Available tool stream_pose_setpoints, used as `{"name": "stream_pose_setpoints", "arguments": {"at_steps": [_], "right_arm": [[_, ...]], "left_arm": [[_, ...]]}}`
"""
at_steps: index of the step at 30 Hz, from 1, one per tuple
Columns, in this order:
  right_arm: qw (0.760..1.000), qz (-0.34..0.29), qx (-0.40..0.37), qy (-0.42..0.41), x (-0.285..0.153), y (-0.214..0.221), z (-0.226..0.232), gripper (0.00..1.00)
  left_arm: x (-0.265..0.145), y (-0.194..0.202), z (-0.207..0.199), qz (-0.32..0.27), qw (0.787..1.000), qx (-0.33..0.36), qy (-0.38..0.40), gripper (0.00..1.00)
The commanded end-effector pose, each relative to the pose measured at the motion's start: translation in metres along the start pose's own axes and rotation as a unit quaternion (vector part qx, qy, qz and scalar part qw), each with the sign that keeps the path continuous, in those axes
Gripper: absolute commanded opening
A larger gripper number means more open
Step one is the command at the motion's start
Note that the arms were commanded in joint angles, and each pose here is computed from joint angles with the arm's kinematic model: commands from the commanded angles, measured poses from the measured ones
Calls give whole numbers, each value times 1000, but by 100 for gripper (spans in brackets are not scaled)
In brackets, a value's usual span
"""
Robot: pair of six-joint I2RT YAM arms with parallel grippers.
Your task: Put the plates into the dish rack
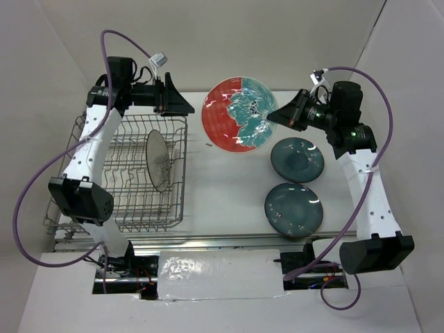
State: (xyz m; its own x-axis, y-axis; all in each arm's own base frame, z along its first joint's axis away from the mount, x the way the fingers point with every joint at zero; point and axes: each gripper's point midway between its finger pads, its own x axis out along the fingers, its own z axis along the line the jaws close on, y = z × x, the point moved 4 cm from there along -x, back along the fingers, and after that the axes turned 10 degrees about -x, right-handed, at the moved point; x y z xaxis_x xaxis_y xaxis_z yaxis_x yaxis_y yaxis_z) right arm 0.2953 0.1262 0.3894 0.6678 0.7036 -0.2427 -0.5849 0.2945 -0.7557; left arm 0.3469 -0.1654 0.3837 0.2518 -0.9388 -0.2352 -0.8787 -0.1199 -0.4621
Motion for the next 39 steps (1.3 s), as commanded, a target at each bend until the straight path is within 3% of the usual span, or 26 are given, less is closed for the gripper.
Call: {"name": "stream_pose_setpoints", "arguments": {"at_steps": [1, 7, 16, 21, 25, 27, 28, 29, 32, 37, 39], "right_arm": [[989, -69, -79, -105, -21, -41, 67, 0], [988, -59, -76, -119, -12, -38, 76, 0], [990, -51, -67, -115, 2, -30, 74, 0], [991, -45, -62, -114, 7, -27, 71, 0], [990, -46, -62, -116, 7, -28, 72, 0], [991, -46, -62, -111, 7, -28, 71, 0], [991, -44, -63, -112, 8, -26, 71, 0], [990, -43, -71, -112, 7, -26, 72, 0], [993, -37, -71, -90, 11, -22, 67, 0], [994, -34, -70, -82, 13, -20, 65, 0], [994, -31, -72, -81, 14, -20, 63, 4]], "left_arm": [[7, 0, -17, 22, 998, 13, 54, 99], [19, -1, -18, 40, 997, 8, 70, 97], [23, 5, -15, 40, 997, 9, 66, 72], [24, 6, -12, 31, 998, 9, 51, 65], [25, 6, -9, 32, 998, 4, 48, 52], [25, 6, -10, 28, 999, 4, 46, 40], [25, 5, -11, 25, 999, 5, 44, 29], [25, 4, -12, 24, 999, 4, 42, 27], [22, -2, -17, 12, 999, 10, 30, 0], [19, -9, -22, -6, 1000, 22, 9, 0], [15, -11, -27, -20, 999, 36, -2, 0]]}}
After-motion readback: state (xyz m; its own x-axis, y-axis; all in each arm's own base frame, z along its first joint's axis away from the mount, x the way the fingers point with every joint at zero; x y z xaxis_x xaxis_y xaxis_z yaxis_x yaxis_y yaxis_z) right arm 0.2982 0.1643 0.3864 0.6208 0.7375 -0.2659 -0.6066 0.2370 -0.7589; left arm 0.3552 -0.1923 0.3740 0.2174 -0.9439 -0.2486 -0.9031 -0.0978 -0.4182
